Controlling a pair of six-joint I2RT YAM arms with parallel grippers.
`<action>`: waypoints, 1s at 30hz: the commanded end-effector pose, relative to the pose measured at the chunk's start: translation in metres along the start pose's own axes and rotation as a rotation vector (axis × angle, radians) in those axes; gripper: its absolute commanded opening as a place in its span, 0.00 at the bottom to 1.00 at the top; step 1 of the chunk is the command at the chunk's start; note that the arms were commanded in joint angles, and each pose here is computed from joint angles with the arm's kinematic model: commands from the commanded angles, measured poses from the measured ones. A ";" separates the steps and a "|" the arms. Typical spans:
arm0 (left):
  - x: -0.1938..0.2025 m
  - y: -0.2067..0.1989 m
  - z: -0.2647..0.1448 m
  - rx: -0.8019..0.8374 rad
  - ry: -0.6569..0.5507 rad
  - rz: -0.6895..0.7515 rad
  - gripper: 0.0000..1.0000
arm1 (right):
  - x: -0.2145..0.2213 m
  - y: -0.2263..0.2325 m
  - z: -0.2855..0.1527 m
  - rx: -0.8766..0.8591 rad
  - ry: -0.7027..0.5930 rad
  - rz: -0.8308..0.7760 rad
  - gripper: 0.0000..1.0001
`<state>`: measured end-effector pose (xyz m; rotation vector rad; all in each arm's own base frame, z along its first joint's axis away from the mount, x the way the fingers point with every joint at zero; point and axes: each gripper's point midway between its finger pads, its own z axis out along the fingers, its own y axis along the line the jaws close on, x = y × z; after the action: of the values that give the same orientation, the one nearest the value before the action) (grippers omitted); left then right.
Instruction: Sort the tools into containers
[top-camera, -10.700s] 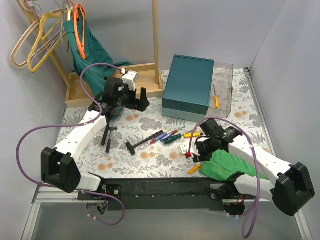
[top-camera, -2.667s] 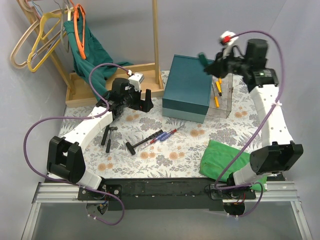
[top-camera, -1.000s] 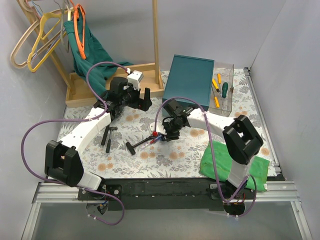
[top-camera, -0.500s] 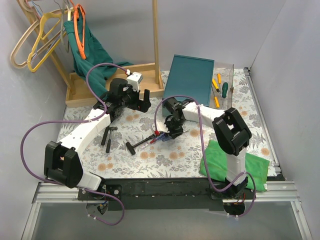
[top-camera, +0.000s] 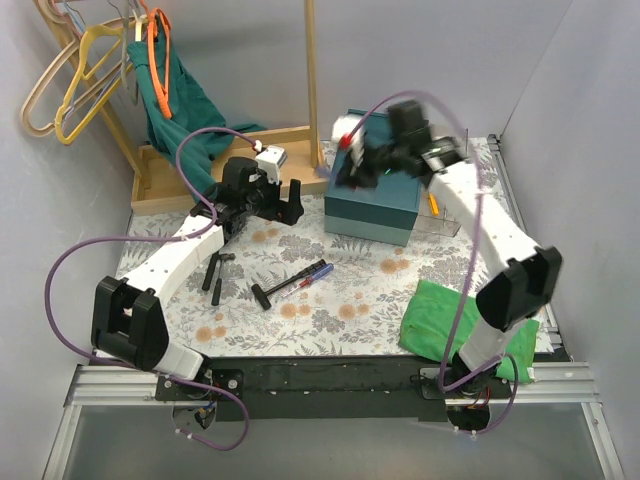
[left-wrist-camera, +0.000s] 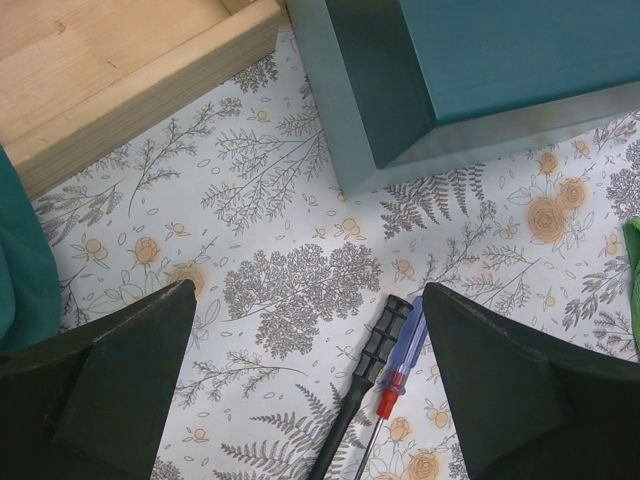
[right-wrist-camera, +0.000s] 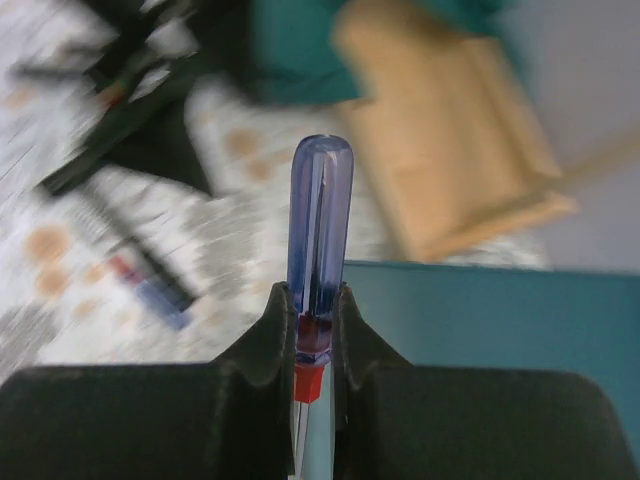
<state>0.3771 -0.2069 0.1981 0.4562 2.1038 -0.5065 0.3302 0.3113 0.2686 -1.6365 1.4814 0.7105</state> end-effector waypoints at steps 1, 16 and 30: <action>-0.018 -0.006 0.002 0.032 -0.042 -0.024 0.98 | -0.044 -0.115 -0.130 0.510 -0.330 0.448 0.01; -0.019 -0.012 0.007 0.062 -0.028 -0.066 0.98 | 0.176 -0.167 -0.209 1.130 -0.005 0.992 0.01; -0.025 -0.005 0.002 0.023 -0.052 -0.036 0.98 | 0.000 -0.061 -0.080 0.403 -0.167 0.060 0.74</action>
<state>0.3820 -0.2197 0.1892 0.4247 2.1407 -0.5830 0.4778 0.1329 0.2764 -0.5472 1.9335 0.3590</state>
